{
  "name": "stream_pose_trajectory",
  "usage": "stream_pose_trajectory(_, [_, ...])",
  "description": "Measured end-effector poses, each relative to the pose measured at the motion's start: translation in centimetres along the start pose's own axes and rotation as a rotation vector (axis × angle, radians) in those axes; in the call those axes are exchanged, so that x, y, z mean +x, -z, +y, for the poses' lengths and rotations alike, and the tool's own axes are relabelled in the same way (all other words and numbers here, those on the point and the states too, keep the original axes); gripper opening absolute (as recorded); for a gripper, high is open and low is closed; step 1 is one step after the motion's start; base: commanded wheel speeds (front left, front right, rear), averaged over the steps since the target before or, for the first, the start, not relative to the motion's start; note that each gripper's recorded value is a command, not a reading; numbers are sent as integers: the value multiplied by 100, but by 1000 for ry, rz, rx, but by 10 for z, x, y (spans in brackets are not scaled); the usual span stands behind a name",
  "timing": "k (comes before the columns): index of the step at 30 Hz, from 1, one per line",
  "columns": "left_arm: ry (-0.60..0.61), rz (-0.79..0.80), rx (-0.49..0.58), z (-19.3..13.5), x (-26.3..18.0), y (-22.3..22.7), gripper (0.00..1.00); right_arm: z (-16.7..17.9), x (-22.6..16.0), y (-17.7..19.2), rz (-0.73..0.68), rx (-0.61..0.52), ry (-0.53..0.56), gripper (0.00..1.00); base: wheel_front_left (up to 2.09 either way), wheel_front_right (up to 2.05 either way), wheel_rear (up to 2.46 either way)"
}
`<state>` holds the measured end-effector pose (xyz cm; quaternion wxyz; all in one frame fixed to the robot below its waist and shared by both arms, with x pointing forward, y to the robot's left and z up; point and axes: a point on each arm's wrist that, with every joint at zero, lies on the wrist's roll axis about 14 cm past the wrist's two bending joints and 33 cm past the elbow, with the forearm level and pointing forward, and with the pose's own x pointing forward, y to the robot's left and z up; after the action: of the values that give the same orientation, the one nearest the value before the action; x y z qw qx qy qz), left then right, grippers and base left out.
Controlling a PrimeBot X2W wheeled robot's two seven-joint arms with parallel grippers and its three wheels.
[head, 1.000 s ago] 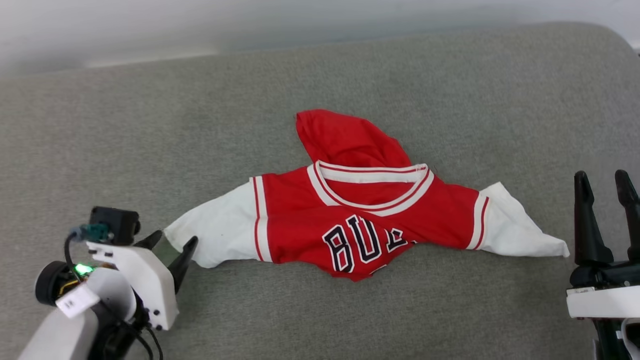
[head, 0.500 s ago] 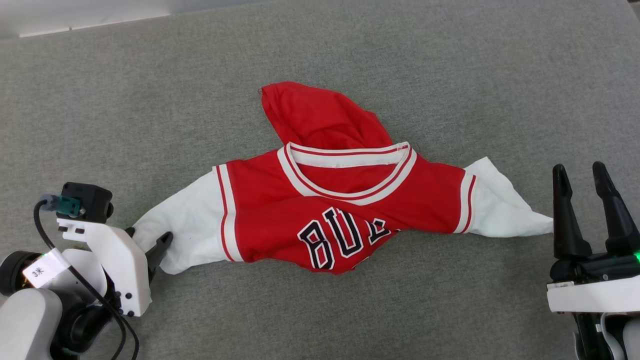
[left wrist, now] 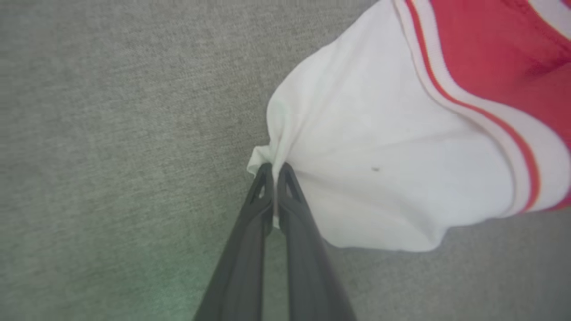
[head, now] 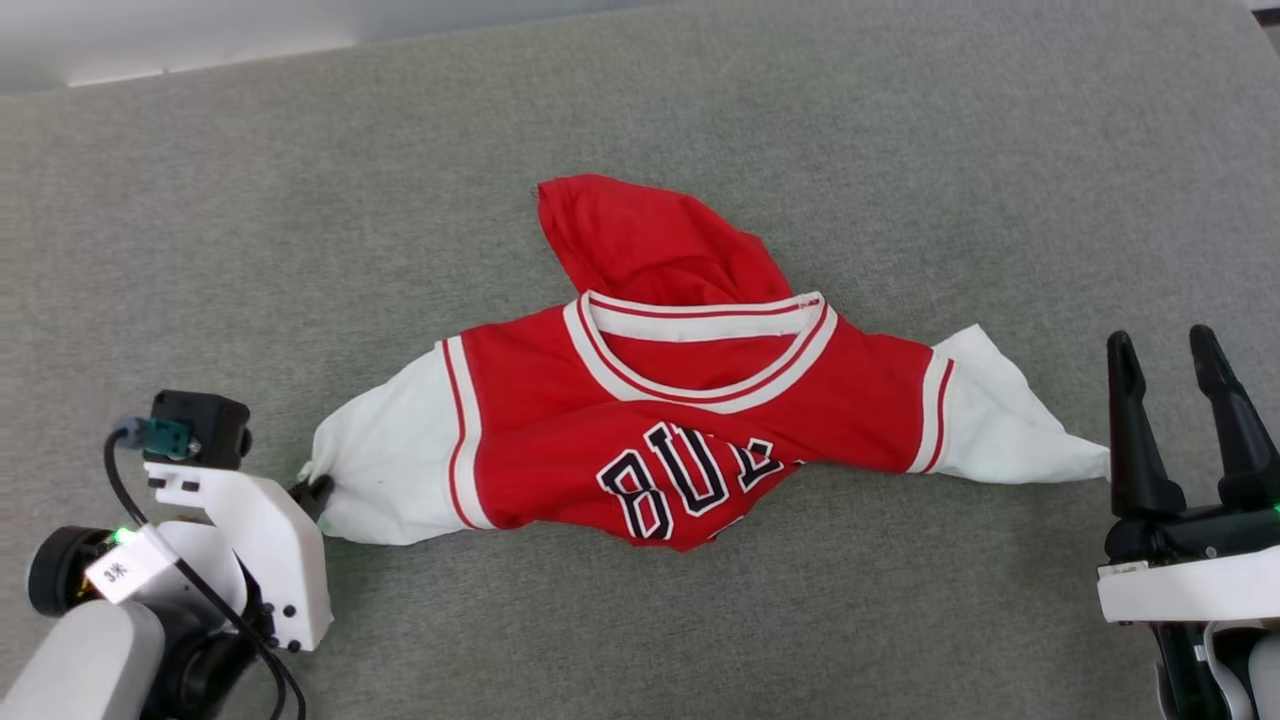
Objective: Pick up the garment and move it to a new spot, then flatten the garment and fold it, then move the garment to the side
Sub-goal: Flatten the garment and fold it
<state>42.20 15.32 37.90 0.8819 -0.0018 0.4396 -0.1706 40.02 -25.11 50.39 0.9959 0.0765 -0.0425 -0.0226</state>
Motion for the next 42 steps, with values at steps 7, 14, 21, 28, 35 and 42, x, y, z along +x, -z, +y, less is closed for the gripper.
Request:
stream_pose_trajectory(7, [-29,-198,22,1,-28,-31,0,7,0,-6,4,-15,-41,100,0,0,0])
stream_pose_trajectory(14, [-52,-439,35,1,-72,-69,0,-5,-5,25,260,-74,-50,100,0,0,0])
stream_pose_trajectory(21, [-33,-550,2,-9,-105,-76,0,-22,-31,80,734,-123,-32,100,0,0,0])
stream_pose_trajectory(28, [-14,-562,1,-17,-111,-73,0,-19,-40,109,925,-138,-23,100,0,0,0])
stream_pose_trajectory(35, [-25,-531,-11,-10,-105,-64,0,-7,-34,134,987,-193,-78,100,0,0,0])
stream_pose_trajectory(42, [-29,-508,-18,-6,-101,-57,0,-1,-33,153,1035,-224,-112,23,0,0,0])
